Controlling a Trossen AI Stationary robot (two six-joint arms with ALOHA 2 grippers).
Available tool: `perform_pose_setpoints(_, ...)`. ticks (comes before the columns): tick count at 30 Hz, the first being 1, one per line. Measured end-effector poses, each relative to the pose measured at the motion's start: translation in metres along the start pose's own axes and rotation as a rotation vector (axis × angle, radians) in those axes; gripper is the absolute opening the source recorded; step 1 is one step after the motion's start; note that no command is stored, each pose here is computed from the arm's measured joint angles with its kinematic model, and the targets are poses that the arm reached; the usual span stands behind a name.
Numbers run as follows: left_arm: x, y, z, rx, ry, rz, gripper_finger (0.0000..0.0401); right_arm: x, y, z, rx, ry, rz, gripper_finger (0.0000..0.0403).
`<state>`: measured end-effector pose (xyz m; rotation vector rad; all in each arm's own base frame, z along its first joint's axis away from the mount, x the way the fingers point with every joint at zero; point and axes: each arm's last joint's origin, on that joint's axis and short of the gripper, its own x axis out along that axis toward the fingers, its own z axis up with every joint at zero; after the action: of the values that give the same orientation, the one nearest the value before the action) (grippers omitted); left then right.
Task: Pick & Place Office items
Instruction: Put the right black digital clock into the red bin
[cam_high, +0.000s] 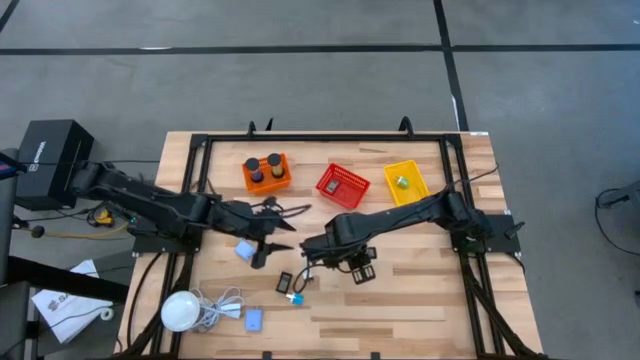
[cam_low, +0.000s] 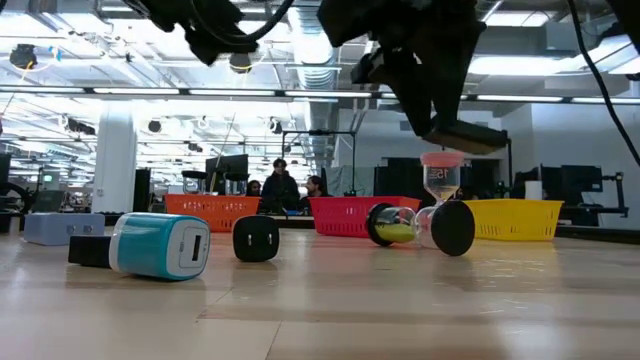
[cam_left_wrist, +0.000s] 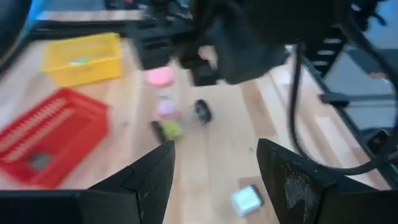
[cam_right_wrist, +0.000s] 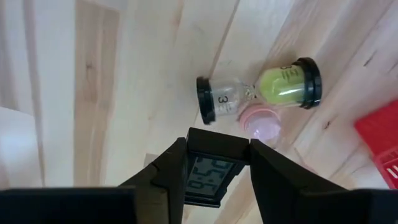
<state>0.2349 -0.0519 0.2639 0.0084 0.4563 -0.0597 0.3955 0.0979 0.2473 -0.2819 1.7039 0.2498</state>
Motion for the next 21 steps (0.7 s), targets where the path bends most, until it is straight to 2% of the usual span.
perform_pose_setpoints(7,-0.044,0.013,-0.007,-0.03,-0.1,0.172,0.0223,-0.022,-0.018,-0.016,0.033,-0.056,-0.061,0.0135)
perform_pose_setpoints(15,-0.065,0.018,-0.023,-0.07,-0.172,0.172,0.0223,-0.053,-0.07,-0.049,0.15,-0.129,-0.156,0.0136)
perform_pose_setpoints(21,-0.066,0.018,-0.024,-0.074,-0.177,0.176,0.0223,-0.054,-0.126,-0.067,0.244,-0.169,-0.165,0.0136)
